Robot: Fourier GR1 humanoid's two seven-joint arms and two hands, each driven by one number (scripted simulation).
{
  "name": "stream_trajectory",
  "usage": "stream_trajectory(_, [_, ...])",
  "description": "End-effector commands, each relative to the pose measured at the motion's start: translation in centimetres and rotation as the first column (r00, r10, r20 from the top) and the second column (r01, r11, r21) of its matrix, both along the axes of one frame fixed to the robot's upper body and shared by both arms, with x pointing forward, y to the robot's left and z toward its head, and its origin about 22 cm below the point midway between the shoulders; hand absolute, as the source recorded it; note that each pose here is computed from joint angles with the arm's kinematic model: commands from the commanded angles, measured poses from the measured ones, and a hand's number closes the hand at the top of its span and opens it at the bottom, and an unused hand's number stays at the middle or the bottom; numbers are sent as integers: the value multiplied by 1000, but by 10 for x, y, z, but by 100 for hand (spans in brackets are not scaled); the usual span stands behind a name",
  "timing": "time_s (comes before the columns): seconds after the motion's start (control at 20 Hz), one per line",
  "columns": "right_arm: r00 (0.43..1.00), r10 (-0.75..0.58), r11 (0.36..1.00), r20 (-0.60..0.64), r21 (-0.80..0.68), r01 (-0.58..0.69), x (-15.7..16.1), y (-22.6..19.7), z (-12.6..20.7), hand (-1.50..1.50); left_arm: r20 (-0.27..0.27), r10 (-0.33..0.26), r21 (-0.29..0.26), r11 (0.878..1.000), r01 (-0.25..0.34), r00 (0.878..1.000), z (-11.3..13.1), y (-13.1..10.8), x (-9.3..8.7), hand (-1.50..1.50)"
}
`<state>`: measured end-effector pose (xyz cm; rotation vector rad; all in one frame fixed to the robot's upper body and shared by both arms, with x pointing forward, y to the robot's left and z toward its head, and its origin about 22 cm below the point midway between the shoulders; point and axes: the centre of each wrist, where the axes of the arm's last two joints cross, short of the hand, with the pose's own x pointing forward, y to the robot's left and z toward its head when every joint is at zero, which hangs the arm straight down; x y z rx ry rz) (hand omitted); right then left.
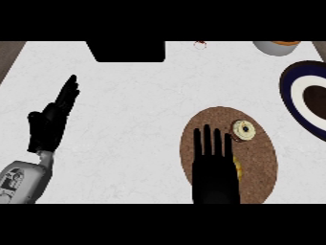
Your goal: Pick the squash from the placemat and place it in the plate
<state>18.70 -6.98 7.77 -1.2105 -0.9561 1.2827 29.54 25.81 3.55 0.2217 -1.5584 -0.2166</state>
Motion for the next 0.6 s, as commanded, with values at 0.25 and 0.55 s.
stream_trajectory(0.25, [986, -127, 987, -112, -114, 115, 29, -6, -17, -150, -6, -2, -9, 1000, 2, 1000, 3, -7, 5, 0])
stream_trajectory(0.55, [979, -138, 983, -149, -142, 116, 23, -23, -50, -150, 4, 6, -6, 1000, -6, 1000, 2, -5, -2, 0])
